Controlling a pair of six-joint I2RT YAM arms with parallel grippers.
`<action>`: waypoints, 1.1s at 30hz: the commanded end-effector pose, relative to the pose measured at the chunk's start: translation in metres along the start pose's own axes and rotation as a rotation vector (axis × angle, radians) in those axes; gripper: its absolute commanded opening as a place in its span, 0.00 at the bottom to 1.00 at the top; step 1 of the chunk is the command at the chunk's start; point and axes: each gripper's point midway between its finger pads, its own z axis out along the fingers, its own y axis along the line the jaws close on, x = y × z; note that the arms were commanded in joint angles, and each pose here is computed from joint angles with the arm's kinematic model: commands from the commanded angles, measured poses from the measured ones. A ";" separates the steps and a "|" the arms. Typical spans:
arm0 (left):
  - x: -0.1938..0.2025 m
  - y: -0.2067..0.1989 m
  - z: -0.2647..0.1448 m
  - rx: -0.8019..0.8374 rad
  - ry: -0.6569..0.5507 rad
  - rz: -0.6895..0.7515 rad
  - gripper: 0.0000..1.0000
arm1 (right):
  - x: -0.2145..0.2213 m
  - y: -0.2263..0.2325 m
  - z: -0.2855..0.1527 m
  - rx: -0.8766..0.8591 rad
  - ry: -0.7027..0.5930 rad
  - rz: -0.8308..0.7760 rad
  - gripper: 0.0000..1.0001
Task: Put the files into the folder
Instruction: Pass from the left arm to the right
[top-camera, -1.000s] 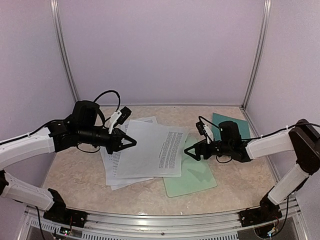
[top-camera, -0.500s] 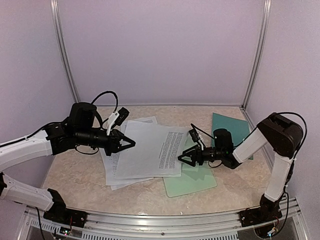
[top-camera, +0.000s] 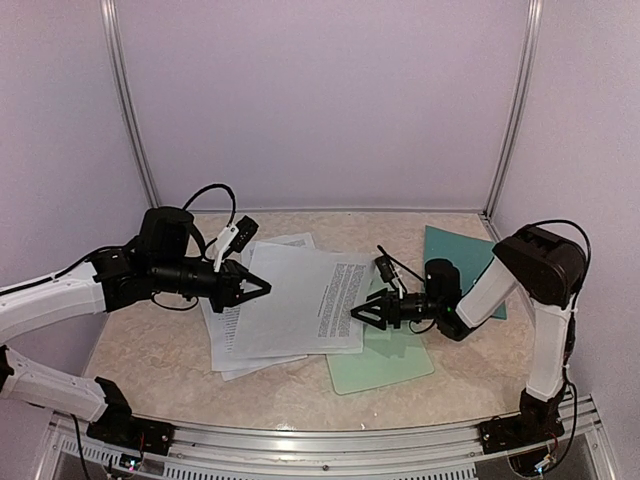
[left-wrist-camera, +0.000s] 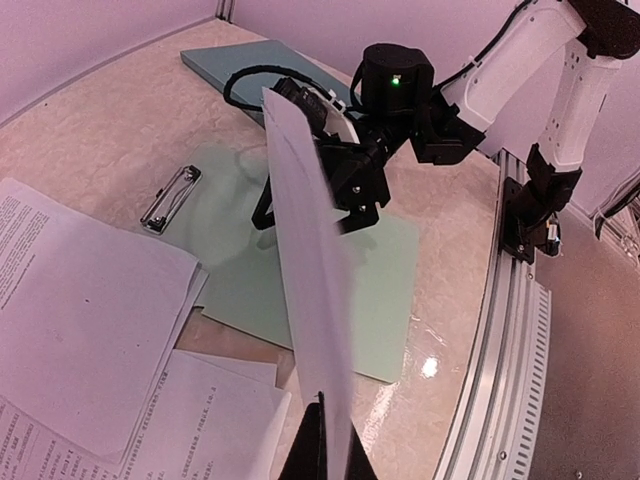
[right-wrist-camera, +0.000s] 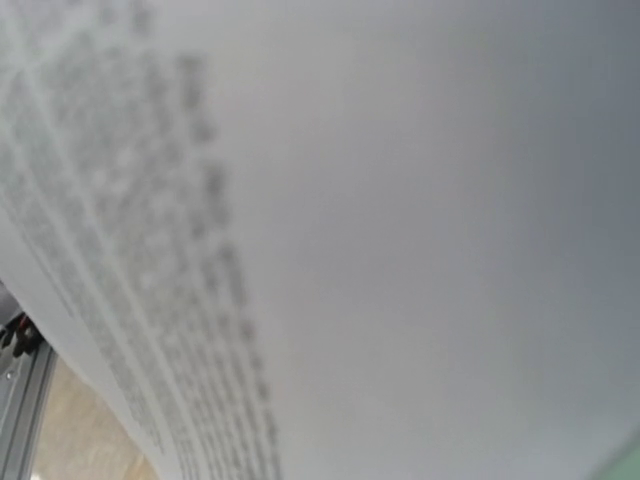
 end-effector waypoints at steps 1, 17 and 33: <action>0.000 -0.004 -0.003 0.012 -0.021 0.002 0.00 | -0.005 -0.009 0.003 0.015 -0.027 0.002 0.66; 0.006 0.004 -0.005 -0.020 -0.018 -0.011 0.00 | -0.014 0.009 0.006 -0.103 -0.089 0.007 0.22; 0.016 0.031 -0.002 -0.148 0.021 -0.053 0.44 | -0.025 0.015 -0.031 0.209 0.113 -0.121 0.00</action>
